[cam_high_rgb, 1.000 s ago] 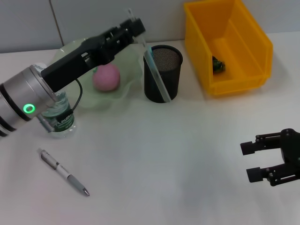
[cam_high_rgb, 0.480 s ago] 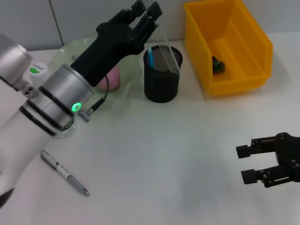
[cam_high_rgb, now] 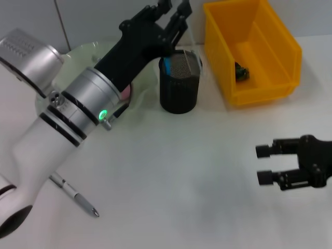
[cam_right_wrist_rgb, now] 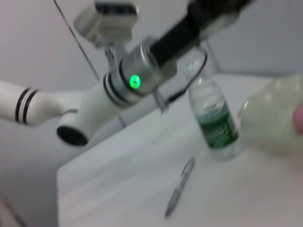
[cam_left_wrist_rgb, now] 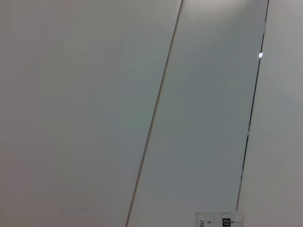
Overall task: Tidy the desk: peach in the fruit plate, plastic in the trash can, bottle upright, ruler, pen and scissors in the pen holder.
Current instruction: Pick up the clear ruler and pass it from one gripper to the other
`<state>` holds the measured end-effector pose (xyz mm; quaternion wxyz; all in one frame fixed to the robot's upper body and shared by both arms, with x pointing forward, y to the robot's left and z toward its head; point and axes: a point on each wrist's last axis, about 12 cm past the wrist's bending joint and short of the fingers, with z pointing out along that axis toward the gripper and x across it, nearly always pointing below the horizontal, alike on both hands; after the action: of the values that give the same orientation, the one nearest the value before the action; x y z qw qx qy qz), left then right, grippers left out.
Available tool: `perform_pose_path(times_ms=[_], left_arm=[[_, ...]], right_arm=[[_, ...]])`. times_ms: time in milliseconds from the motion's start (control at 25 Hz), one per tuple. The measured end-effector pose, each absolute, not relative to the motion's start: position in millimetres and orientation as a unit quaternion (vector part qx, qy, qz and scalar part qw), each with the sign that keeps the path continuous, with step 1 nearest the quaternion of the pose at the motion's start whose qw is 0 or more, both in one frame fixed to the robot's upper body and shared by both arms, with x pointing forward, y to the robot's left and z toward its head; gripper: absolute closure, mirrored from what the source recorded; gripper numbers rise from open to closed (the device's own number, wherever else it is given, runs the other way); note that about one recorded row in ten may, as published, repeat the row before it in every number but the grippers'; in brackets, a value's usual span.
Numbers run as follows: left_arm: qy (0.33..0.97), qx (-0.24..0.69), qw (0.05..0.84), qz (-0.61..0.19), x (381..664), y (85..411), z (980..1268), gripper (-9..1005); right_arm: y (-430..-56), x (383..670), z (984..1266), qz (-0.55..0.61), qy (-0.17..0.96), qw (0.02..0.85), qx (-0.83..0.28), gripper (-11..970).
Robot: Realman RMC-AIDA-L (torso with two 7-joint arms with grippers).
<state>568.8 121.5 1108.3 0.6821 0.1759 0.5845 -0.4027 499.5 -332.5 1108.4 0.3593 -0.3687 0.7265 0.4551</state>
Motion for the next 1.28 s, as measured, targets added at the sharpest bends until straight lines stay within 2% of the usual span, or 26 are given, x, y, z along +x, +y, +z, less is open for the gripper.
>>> perform_pose_path(times_ms=[400, 760, 1040, 1280], left_arm=[[0.601, 0.187, 0.677, -0.382, 541, 135, 1083, 604], [0.591, 0.194, 0.697, -0.357, 527, 129, 1084, 603], [0.6, 0.209, 0.704, -0.317, 518, 114, 1082, 603], [0.606, 0.214, 0.702, -0.307, 519, 111, 1081, 603]], right_arm=[[-318, 491, 1098, 0.415, 0.647, 0.525, -0.365, 230], [-289, 496, 1070, 0.35, 0.585, 0.648, -0.34, 241], [-254, 515, 1054, 0.287, 0.578, 0.689, -0.331, 249], [-230, 528, 1047, 0.262, 0.587, 0.684, -0.345, 256]])
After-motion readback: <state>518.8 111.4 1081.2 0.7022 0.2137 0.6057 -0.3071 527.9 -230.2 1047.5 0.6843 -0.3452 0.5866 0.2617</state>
